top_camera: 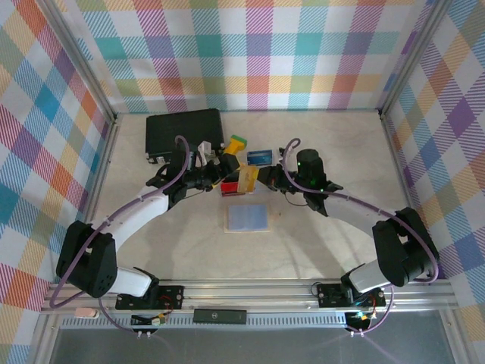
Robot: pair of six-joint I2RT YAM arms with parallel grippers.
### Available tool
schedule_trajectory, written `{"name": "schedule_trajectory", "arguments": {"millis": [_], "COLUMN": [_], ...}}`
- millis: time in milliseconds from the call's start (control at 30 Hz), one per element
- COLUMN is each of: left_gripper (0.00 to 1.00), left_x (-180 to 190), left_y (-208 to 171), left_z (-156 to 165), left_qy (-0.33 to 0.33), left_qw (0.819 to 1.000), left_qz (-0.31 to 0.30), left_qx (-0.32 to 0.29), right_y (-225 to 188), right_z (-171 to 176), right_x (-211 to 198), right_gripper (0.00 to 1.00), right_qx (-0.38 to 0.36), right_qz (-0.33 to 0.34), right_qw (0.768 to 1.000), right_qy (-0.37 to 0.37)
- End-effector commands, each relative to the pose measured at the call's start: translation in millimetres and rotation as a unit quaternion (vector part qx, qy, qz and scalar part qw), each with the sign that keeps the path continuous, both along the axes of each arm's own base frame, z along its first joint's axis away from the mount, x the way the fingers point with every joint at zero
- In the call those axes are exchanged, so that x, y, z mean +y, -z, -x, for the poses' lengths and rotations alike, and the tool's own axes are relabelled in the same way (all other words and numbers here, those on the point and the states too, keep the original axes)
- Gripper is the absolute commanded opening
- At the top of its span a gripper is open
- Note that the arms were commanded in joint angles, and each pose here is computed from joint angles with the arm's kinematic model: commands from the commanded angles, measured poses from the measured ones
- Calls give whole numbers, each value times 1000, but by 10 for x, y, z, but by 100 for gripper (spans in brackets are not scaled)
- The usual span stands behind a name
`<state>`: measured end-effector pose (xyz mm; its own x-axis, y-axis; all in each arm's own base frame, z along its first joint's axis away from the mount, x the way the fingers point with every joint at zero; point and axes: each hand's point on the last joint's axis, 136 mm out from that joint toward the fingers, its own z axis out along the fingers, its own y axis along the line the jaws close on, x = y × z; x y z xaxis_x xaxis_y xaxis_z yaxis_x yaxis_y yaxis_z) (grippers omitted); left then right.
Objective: Take the credit cards out of the card holder
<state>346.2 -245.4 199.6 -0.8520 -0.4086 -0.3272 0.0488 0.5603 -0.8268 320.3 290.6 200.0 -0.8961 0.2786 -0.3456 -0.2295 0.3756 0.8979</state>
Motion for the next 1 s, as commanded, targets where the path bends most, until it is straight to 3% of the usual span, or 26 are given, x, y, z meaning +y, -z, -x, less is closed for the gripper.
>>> {"name": "schedule_trajectory", "arguments": {"millis": [0,267,633,967], "left_gripper": [90,62,35,0], "left_x": [-153,-316,-360,-291], "left_y": [-240,-507,-604,-560], "left_z": [-40,-24,-26,-31], "left_qy": [40,83,98,86], "left_qw": [998,989,986,989], "left_qz": [51,108,119,89], "left_qx": [-22,-49,-64,-77], "right_y": [-360,-446,-463,-346], "right_z": [-86,-122,-104,-110], "right_x": [67,17,9,-29], "right_gripper": [1,1,2,4], "right_qx": [-29,-24,-20,-8], "right_qz": [-55,-78,-85,-62], "right_qw": [998,996,996,998], "right_qy": [-18,-21,-29,-22]}}
